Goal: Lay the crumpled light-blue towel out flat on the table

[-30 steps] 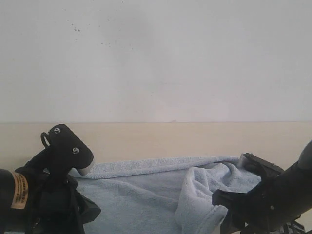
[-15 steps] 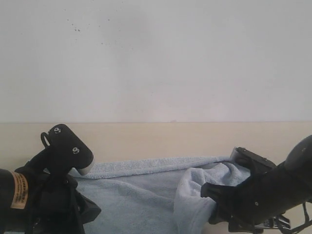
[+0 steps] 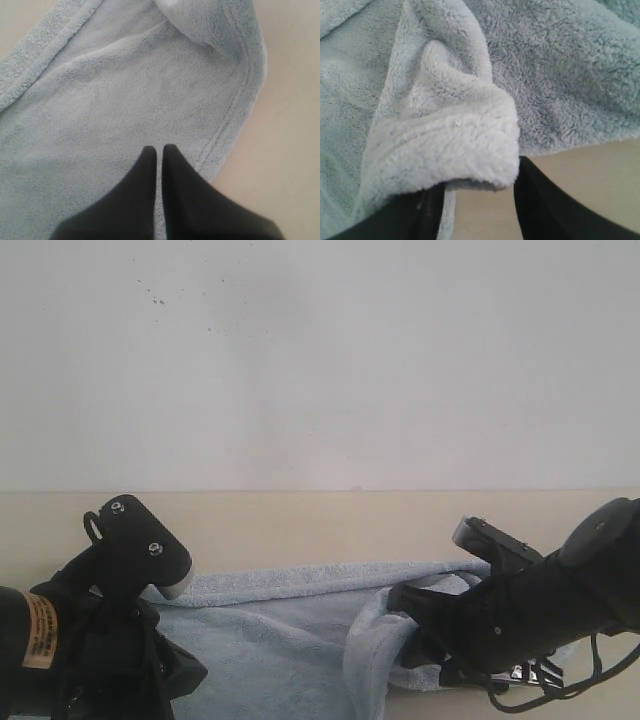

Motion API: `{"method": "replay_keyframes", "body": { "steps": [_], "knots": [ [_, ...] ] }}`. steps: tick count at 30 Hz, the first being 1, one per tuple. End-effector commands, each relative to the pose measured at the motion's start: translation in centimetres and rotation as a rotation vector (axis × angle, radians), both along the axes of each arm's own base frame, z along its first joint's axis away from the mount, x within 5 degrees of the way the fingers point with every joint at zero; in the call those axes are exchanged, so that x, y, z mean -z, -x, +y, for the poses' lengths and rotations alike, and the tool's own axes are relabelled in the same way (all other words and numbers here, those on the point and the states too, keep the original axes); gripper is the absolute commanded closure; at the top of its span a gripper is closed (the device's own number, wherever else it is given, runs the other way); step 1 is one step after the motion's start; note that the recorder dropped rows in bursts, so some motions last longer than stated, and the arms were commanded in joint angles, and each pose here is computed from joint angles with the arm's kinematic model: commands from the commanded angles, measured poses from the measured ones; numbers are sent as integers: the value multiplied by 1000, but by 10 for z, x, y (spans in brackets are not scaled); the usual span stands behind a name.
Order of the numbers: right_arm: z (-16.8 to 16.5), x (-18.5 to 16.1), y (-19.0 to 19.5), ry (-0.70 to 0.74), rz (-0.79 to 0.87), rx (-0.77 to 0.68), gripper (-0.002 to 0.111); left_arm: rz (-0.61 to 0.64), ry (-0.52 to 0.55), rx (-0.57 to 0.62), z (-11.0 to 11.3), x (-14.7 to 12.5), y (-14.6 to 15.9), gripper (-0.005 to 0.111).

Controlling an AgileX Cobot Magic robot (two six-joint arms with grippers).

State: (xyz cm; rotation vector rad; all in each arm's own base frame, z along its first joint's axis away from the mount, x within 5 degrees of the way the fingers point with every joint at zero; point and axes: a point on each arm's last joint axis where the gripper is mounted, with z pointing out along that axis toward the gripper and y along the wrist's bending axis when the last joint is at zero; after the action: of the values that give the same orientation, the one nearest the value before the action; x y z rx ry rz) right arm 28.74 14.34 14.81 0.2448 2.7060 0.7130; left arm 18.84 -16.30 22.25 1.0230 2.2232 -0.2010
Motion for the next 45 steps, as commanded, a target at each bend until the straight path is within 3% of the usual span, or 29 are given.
{"method": "replay_keyframes", "body": {
  "steps": [1, 12, 14, 18, 19, 29, 34, 41, 45],
  "knots": [
    [3, -1, 2, -25, 18, -21, 65, 6, 3, -4, 0, 2, 0, 103],
    [4, -4, -4, -56, -29, 25, 66, 6, 3, -4, 0, 2, 0, 103],
    [3, -5, -5, -56, -38, 44, 74, 6, 3, -4, 0, 2, 0, 103],
    [2, -5, -6, -48, -51, 47, 106, 6, 3, -4, 0, 2, 0, 103],
    [2, -5, -6, -41, -59, 33, 108, 6, 3, -4, 0, 2, 0, 103],
    [-1, -16, -4, 84, -207, -189, 108, 4, 0, -2, 0, 2, 0, 103],
    [-3, -25, 4, 178, -265, -384, 108, 4, 0, -2, 0, 2, 0, 103],
    [-15, -18, 14, 368, -197, -600, 108, 2, -3, 3, 0, 2, 0, 103],
    [-31, -18, 15, 542, -149, -607, 108, 0, -5, 6, 0, 2, 0, 103]
  ]
}}
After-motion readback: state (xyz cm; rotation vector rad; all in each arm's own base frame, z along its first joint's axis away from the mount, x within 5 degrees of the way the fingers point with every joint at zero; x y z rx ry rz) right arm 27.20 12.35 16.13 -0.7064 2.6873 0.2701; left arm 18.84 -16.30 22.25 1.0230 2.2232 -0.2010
